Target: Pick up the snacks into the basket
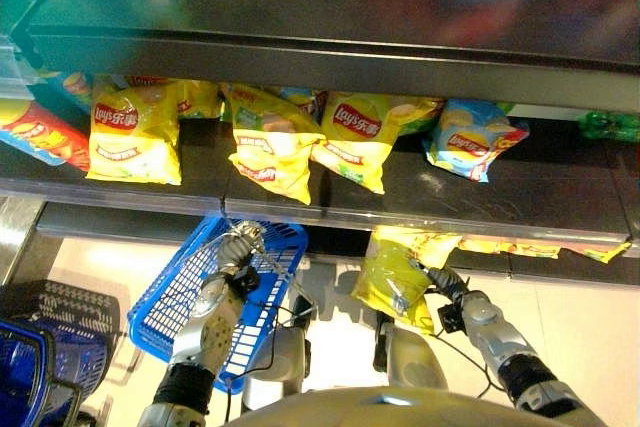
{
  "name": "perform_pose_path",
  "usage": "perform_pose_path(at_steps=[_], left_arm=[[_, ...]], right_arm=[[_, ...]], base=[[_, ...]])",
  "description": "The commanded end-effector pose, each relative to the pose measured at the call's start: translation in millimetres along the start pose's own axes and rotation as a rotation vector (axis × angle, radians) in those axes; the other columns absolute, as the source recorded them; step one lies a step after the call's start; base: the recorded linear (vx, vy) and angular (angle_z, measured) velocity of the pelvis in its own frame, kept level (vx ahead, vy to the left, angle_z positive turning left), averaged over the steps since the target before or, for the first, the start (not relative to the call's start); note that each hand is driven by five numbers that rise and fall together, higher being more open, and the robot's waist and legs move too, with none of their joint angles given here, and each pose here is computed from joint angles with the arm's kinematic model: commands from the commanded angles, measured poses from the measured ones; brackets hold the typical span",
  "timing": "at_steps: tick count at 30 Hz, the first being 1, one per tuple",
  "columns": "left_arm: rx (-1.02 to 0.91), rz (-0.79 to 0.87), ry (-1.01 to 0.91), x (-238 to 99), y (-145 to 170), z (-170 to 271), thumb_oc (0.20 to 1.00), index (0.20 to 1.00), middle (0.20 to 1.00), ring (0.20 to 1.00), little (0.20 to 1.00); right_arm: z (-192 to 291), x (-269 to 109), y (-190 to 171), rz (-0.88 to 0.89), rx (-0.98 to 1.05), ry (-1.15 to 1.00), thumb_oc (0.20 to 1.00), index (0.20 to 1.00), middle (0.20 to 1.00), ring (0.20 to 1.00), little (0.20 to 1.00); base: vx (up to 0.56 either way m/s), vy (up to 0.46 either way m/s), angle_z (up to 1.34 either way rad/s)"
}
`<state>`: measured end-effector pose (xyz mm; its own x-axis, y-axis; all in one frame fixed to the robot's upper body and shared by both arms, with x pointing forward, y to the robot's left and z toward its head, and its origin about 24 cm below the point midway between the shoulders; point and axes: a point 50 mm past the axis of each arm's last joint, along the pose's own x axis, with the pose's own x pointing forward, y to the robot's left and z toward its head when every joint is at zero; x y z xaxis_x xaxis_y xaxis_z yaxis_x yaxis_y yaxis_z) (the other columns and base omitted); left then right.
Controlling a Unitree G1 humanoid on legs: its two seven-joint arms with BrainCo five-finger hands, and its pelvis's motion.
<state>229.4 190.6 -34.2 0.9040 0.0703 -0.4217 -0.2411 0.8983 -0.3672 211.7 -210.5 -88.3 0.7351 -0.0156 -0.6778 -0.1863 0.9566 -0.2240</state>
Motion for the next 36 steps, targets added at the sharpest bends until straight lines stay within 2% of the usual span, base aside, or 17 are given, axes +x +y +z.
perform_pose_path(at_steps=[1, 9, 15, 27, 36], left_arm=[[0.100, -0.136, -0.111, 1.9, -20.8, 21.9, 0.200, 0.200, 0.200, 0.200, 0.200], [0.097, -0.097, -0.054, -5.7, -6.5, 4.9, 0.200, 0.200, 0.200, 0.200, 0.200], [0.119, -0.154, -0.051, 0.5, -21.9, 3.8, 0.200, 0.200, 0.200, 0.200, 0.200], [0.142, -0.203, -0.018, 0.2, -32.5, -2.2, 0.200, 0.200, 0.200, 0.200, 0.200], [0.177, -0.243, -0.115, 9.0, -47.0, 27.3, 0.200, 0.200, 0.200, 0.200, 0.200]], right_arm=[[33.2, 3.6, -3.9, 0.006, -0.012, -0.145, 0.200, 0.200, 0.200, 0.200, 0.200], [25.1, 0.9, -7.7, 0.014, -0.049, -0.116, 0.200, 0.200, 0.200, 0.200, 0.200], [29.9, -0.5, -24.4, -0.033, -0.056, -0.128, 0.200, 0.200, 0.200, 0.200, 0.200], [21.4, -2.3, -18.5, -0.028, -0.046, -0.103, 0.200, 0.200, 0.200, 0.200, 0.200], [77.7, 7.6, -0.2, 0.039, -0.129, -0.250, 0.200, 0.200, 0.200, 0.200, 0.200]], base=[[0.04, -0.126, 0.03], [-0.09, -0.221, 0.02], [-0.27, -0.160, 0.29], [-0.12, 0.079, 0.15], [-0.26, 0.086, -0.31]])
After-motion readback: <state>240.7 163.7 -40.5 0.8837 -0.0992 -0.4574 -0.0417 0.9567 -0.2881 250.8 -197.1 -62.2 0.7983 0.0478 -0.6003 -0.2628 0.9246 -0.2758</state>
